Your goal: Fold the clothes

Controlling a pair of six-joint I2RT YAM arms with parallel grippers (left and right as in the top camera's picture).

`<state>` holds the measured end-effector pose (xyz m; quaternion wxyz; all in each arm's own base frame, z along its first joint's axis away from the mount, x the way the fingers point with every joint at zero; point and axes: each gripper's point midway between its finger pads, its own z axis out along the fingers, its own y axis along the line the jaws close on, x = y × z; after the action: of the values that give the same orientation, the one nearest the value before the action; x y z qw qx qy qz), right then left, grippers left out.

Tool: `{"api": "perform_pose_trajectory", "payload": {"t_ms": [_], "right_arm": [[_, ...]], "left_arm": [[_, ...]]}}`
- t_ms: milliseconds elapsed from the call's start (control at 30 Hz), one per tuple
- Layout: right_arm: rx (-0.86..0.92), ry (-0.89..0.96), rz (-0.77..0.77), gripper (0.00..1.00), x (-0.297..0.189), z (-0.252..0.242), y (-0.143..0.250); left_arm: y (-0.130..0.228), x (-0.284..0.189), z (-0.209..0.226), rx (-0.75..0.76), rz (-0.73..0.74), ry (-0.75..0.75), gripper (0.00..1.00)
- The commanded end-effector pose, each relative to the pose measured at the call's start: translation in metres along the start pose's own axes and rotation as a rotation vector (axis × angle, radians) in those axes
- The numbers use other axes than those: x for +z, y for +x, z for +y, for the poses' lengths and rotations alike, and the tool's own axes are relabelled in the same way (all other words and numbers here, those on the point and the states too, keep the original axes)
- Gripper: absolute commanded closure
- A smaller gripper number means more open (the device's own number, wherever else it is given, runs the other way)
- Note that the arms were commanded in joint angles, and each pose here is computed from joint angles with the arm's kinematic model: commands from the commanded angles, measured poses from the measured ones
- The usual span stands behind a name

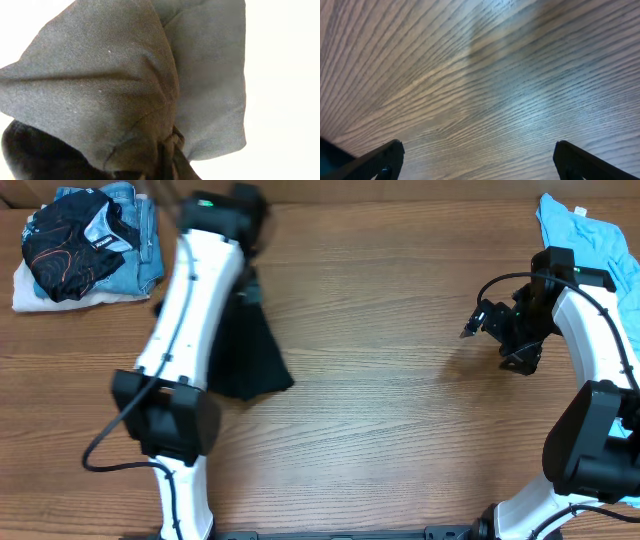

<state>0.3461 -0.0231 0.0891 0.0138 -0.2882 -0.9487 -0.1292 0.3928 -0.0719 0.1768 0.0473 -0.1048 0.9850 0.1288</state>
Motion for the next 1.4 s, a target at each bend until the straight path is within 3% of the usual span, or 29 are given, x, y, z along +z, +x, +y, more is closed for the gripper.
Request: {"api": "perform_pose_trajectory", "payload": {"t_ms": [0,400,767,1167,1367], "right_arm": [[-0.028,-0.015,0.005,0.0,-0.003,0.004,0.003],[-0.046,-0.019,-0.005,0.0,-0.003,0.005,0.001],[-0.052,-0.029,-0.028,0.0,-0.003,0.008,-0.005],[-0.053,-0.033,-0.03,0.0,-0.003,0.008,-0.006],[-0.053,-0.044,-0.027,0.0,-0.003,0.01,-0.005]], "left_arm": [[0.006,0.008,-0.037,0.052,0.004,0.016,0.85],[0.019,0.081,-0.101,0.07,0.128,0.006,0.96],[0.02,0.052,-0.109,0.1,0.081,0.013,0.96],[0.051,0.076,-0.177,0.199,0.032,-0.014,0.9],[0.072,0.088,-0.198,0.267,0.046,-0.038,0.78]]}}
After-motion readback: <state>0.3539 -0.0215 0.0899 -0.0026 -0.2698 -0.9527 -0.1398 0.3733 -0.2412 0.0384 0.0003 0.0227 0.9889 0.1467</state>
